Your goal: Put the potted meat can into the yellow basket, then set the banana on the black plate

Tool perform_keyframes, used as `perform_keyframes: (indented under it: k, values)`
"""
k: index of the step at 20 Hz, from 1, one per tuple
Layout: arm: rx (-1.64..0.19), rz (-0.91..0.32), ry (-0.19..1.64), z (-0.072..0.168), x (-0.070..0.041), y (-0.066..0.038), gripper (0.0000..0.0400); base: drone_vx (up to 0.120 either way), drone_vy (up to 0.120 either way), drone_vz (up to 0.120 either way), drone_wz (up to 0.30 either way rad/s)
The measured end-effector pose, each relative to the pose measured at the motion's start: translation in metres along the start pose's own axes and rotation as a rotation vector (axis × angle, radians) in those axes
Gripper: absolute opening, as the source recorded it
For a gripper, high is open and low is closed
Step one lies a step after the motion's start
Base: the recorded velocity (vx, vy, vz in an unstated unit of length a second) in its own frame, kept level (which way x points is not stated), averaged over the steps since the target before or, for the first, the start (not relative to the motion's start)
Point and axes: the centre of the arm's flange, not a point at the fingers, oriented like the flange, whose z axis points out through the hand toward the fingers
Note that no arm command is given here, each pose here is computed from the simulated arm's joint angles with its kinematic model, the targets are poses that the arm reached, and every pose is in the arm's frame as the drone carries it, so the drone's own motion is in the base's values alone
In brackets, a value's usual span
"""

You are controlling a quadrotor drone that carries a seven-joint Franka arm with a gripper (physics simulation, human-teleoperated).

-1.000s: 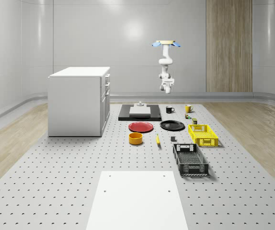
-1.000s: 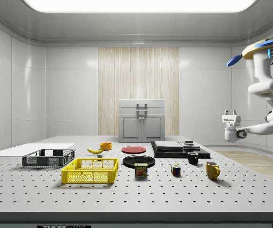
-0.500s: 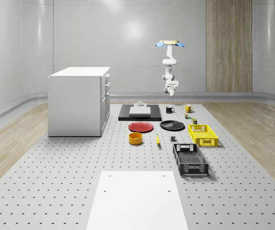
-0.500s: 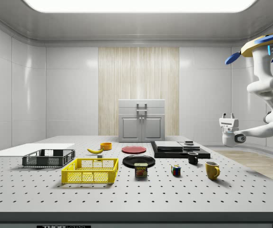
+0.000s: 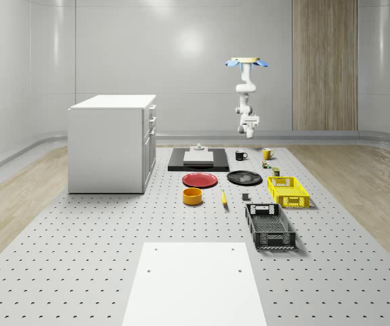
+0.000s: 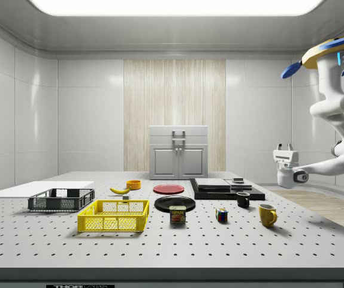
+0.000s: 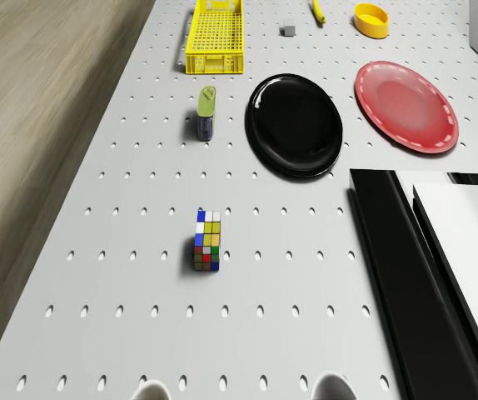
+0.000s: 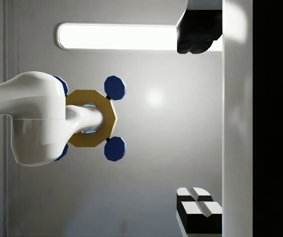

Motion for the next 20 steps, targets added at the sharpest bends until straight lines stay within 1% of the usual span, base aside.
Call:
perform_keyframes:
  k: [20]
  values:
    - [-0.001,0.000,0.022,-0.0003,-0.0022,-0.0001,0.0400,0.120,0.120,0.000,0.000]
